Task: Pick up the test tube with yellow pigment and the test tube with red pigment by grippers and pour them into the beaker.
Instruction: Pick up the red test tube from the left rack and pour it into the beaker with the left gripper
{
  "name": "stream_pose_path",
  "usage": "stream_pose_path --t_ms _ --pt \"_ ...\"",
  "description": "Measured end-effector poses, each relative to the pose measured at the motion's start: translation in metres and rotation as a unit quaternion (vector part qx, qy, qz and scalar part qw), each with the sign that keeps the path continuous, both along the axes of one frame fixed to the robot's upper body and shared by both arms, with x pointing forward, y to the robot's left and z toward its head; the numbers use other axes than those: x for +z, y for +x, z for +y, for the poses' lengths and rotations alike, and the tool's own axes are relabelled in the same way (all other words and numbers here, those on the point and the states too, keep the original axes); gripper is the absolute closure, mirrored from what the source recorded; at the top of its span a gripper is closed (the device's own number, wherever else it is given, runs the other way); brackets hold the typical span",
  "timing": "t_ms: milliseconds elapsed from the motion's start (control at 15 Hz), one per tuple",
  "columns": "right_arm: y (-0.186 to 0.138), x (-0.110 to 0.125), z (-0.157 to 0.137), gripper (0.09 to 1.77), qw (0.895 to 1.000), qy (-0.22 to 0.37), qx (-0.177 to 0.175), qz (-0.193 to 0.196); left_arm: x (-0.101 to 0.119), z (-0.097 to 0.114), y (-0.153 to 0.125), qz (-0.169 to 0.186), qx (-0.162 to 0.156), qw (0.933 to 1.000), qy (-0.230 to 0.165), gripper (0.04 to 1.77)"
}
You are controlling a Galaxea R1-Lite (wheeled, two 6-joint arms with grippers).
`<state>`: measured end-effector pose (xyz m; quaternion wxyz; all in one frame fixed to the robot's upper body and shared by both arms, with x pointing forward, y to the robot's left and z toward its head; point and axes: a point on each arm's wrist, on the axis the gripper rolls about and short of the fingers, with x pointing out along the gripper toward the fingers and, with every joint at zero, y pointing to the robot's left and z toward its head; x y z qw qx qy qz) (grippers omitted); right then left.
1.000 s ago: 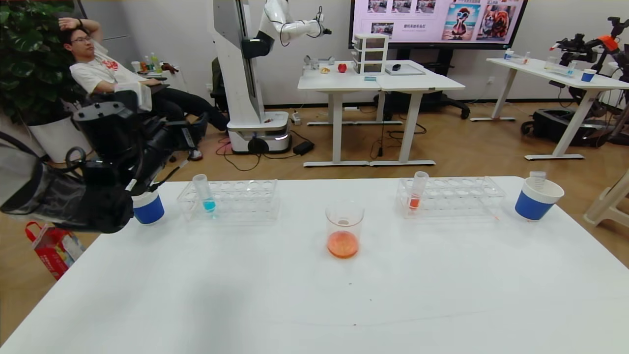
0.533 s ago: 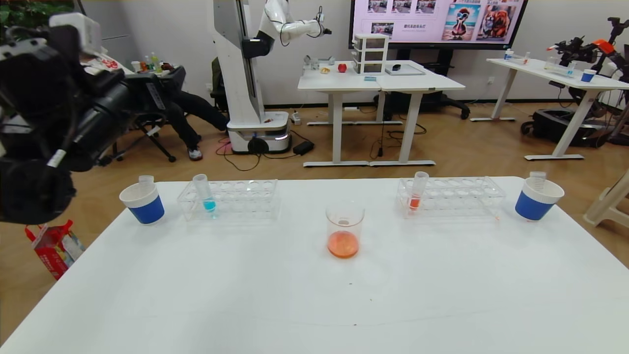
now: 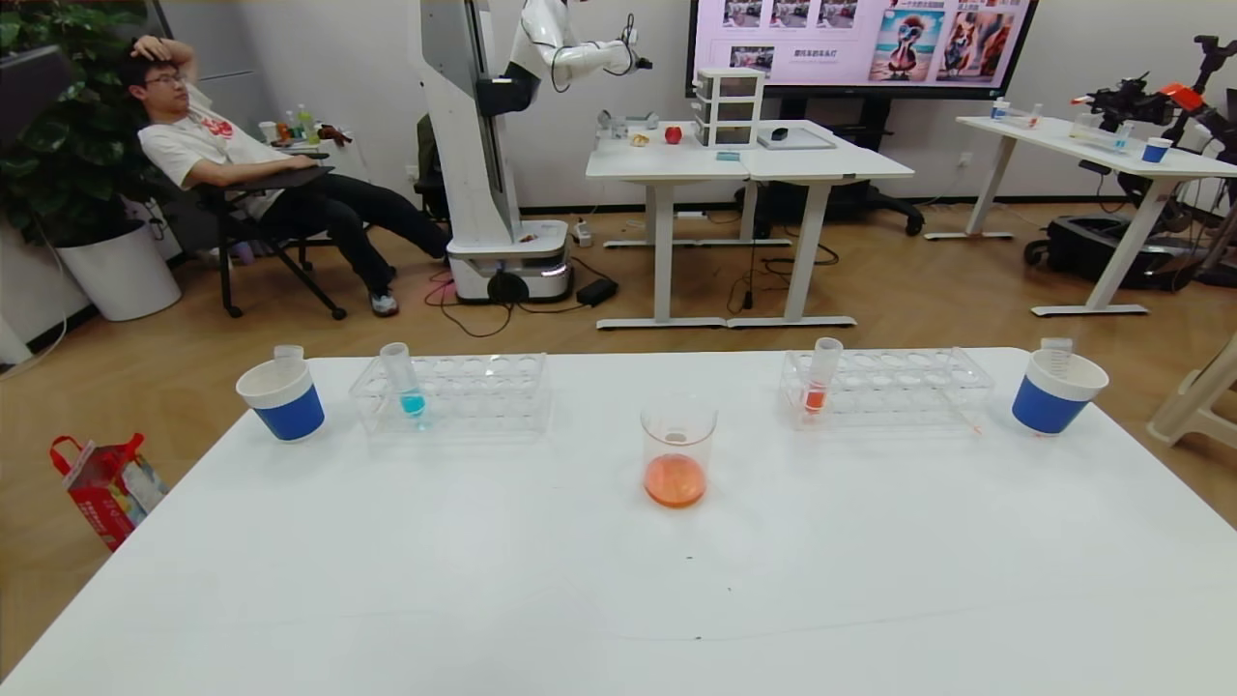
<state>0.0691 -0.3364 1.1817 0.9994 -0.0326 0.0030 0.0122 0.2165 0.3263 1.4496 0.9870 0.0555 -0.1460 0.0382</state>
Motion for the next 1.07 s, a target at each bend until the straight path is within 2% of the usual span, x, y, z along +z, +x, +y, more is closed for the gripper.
stream_pose_path --t_ms 267,467,600,800,933,1067 --pt "0.0 0.0 0.0 0.12 1.0 0.0 0.0 0.0 -0.025 0.009 -0.109 0.028 0.011 0.9995 0.008 0.06" --pt "0.0 0.0 0.0 0.12 1.0 0.0 0.0 0.0 -0.053 0.011 -0.166 -0.003 0.028 0.9996 0.0 0.06" --pt "0.0 0.0 0.0 0.12 1.0 0.0 0.0 0.0 -0.073 0.011 -0.187 -0.026 0.03 0.9992 -0.003 0.06" --pt "0.0 0.0 0.0 0.12 1.0 0.0 0.0 0.0 -0.109 0.011 -0.205 -0.053 0.026 0.9983 -0.001 0.06" --pt "0.0 0.0 0.0 0.12 1.0 0.0 0.0 0.0 -0.132 0.009 -0.204 -0.079 0.002 0.9968 0.008 0.06" --pt "0.0 0.0 0.0 0.12 1.0 0.0 0.0 0.0 -0.155 0.009 -0.195 -0.097 -0.007 0.9953 0.01 0.06"
